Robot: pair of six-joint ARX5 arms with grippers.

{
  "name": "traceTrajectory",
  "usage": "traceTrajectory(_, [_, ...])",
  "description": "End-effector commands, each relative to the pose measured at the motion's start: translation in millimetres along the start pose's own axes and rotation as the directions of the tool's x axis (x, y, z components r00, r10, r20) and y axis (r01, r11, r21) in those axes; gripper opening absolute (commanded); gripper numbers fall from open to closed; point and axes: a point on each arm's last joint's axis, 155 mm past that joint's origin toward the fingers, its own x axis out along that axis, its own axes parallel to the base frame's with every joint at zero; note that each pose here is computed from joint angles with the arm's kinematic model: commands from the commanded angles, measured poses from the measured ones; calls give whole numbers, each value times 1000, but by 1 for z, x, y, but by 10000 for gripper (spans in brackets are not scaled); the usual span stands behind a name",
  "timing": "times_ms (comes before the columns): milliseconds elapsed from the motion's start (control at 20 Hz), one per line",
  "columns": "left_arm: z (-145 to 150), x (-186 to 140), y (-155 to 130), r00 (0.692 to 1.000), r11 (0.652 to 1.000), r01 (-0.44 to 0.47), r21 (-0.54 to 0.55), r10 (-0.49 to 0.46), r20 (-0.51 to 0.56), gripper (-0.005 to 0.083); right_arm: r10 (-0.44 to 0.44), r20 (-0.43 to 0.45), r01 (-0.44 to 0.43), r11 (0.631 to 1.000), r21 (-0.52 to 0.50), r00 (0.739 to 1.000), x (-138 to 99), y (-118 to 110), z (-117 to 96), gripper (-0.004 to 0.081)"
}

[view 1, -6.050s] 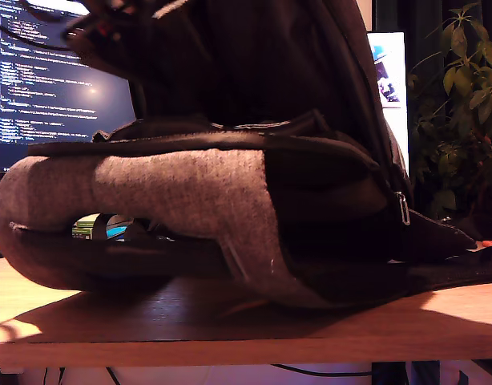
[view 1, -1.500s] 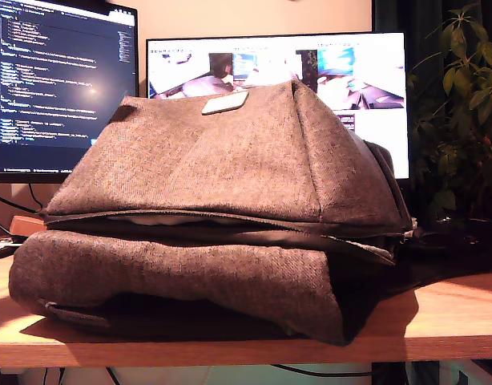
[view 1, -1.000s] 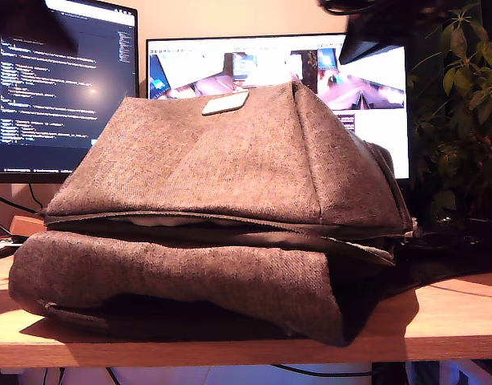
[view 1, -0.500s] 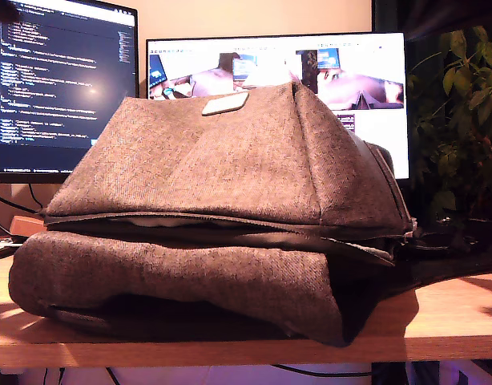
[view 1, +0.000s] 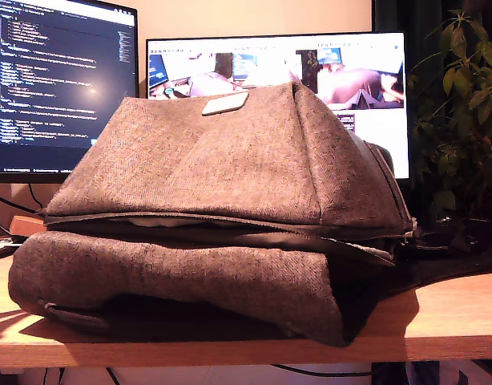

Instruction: Pack the pair of socks inside the grey Google backpack

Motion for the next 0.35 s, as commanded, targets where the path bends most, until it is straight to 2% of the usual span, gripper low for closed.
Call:
traceTrajectory(0, [-16, 3, 0, 999, 1000, 4, -16, -4, -48, -20, -1, -29, 1, 1000, 2, 1000, 0, 0, -7, -11])
traceTrajectory(300, [-44, 0, -1, 987, 999, 1, -51, -9, -161, -20, 5, -134, -5, 1000, 4, 991, -2, 1, -34, -11])
